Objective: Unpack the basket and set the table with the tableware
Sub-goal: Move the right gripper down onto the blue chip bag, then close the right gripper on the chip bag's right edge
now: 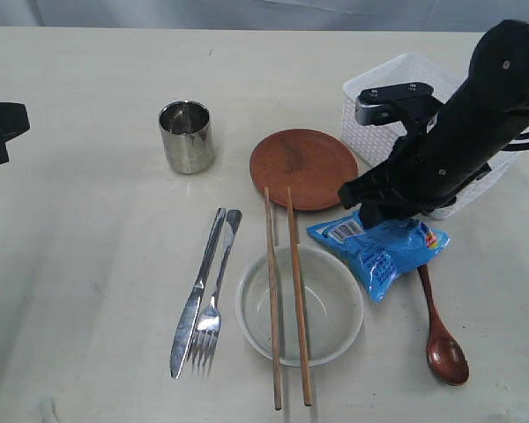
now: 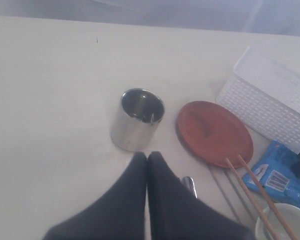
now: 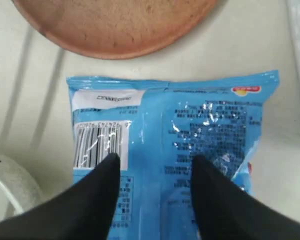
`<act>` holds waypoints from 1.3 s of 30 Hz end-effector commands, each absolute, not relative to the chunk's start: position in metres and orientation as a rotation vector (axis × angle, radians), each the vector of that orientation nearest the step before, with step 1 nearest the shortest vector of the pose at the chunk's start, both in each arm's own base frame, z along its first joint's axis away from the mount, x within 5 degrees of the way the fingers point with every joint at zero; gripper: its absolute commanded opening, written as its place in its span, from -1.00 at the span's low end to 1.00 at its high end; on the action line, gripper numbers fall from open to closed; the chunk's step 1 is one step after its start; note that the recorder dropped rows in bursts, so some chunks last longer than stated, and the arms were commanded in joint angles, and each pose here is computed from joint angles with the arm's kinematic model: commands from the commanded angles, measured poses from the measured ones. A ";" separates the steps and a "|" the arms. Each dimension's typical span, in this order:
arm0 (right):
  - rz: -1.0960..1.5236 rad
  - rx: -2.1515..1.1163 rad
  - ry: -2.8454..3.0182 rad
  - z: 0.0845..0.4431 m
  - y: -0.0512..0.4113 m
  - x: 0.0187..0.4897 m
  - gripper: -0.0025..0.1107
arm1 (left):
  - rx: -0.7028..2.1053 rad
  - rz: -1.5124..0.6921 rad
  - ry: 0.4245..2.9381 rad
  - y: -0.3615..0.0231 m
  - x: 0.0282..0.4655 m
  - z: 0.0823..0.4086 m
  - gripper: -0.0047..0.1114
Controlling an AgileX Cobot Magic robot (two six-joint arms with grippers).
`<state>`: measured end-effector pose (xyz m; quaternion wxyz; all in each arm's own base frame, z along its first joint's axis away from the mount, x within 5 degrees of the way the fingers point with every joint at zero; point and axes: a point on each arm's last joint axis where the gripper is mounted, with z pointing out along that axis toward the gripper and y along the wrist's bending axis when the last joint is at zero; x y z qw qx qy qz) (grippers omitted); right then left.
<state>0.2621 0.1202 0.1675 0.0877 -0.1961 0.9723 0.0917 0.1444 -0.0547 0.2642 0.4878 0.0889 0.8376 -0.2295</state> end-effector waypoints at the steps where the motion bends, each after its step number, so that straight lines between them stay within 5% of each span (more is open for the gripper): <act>1: 0.280 -0.543 2.833 0.186 0.119 0.259 0.05 | 0.222 -0.570 2.036 -0.056 0.143 0.264 -0.92; 13: 0.220 -0.160 2.696 0.200 0.083 0.201 0.05 | 0.223 -0.571 2.039 -0.056 0.143 0.264 -0.92; 18: 0.300 0.343 2.650 0.192 0.057 0.196 0.33 | 0.221 -0.573 2.038 -0.056 0.143 0.264 -0.92; 25: 0.407 0.697 2.684 0.175 0.057 0.203 0.34 | 0.212 -0.587 2.044 -0.057 0.142 0.264 -0.92; 39: 0.366 0.729 2.738 0.149 0.059 0.214 0.34 | 0.212 -0.587 2.043 -0.057 0.142 0.264 -0.92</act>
